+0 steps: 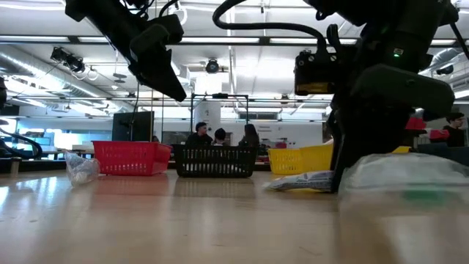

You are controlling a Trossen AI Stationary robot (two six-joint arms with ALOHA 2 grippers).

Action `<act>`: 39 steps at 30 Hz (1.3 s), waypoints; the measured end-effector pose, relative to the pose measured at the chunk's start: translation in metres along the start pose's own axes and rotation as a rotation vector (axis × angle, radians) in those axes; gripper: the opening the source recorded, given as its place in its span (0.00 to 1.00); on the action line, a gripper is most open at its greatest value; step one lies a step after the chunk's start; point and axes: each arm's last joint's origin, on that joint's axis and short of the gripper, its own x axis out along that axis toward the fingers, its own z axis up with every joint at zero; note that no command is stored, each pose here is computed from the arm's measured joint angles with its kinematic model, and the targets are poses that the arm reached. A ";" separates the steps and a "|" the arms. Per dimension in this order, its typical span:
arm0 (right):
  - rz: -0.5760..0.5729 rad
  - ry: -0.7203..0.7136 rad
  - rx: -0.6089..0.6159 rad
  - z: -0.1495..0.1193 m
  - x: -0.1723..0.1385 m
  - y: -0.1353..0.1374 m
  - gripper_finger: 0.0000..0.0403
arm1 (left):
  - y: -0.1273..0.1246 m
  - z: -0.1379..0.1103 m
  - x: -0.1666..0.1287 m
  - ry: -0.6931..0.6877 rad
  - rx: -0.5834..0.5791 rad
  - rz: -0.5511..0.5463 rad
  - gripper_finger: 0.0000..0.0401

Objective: Pick & Place Travel size toiletries
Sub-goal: Put the white toothpaste into the black bin

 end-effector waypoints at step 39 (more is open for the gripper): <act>0.116 -0.116 -0.020 0.036 -0.012 -0.021 0.27 | -0.045 0.001 0.031 -0.085 0.214 -0.500 0.33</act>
